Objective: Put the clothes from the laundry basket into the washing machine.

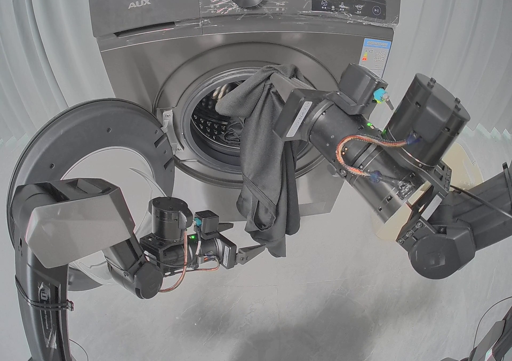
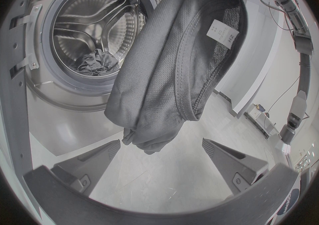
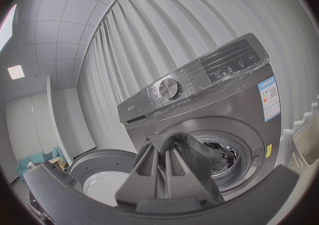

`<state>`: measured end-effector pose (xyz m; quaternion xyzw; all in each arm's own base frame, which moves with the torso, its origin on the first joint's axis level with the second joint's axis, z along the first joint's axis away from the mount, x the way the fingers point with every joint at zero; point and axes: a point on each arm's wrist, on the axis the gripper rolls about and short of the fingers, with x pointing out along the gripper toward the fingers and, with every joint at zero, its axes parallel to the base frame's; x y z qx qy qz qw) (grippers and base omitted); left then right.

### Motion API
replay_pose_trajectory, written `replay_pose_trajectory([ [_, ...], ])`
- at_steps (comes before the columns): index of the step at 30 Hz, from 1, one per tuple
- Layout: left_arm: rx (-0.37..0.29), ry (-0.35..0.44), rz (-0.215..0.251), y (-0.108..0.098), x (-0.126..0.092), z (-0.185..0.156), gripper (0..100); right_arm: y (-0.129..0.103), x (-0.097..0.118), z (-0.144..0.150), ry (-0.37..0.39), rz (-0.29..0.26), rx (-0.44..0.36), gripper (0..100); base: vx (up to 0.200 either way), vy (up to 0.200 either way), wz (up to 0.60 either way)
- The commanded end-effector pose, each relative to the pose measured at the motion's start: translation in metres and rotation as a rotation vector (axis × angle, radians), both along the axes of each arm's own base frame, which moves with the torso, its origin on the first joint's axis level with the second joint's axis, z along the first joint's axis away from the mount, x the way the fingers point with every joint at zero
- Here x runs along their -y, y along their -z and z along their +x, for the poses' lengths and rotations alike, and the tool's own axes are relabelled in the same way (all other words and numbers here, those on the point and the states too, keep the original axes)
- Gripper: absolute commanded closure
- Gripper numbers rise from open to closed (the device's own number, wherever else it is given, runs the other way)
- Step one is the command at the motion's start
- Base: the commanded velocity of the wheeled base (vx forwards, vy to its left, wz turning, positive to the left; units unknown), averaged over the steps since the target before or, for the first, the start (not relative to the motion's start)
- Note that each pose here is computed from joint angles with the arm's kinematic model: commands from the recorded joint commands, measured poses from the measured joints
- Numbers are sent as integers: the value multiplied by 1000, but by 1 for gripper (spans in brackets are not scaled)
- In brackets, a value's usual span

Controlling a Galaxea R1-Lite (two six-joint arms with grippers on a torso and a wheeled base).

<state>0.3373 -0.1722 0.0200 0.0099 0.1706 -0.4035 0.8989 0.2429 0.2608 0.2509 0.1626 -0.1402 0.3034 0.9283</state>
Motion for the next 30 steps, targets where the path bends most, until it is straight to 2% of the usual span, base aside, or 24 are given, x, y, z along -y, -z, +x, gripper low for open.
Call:
replay_pose_trajectory([
  [1, 1, 1, -1, 6, 3, 4, 0, 0, 0, 0, -1, 0, 0, 100, 0, 0, 0],
  [8, 25, 0, -12, 8, 8, 11, 0, 0, 0, 0, -1, 1, 1, 100, 0, 0, 0],
  [9, 27, 0, -13, 10, 8, 12, 100, 1, 0, 0, -1, 1, 1, 100, 0, 0, 0],
  [13, 60, -22, -21, 11, 10, 17, 100, 1, 0, 0, 0, 0, 0, 100, 0, 0, 0],
  [23, 112, -20, -46, 3, 9, 14, 100, 6, 1, 5, 11, -8, -9, 100, 0, 0, 0],
  [30, 140, -20, -60, -12, -3, -7, 100, 13, 9, 19, 58, -20, -25, 100, 0, 0, 0],
])
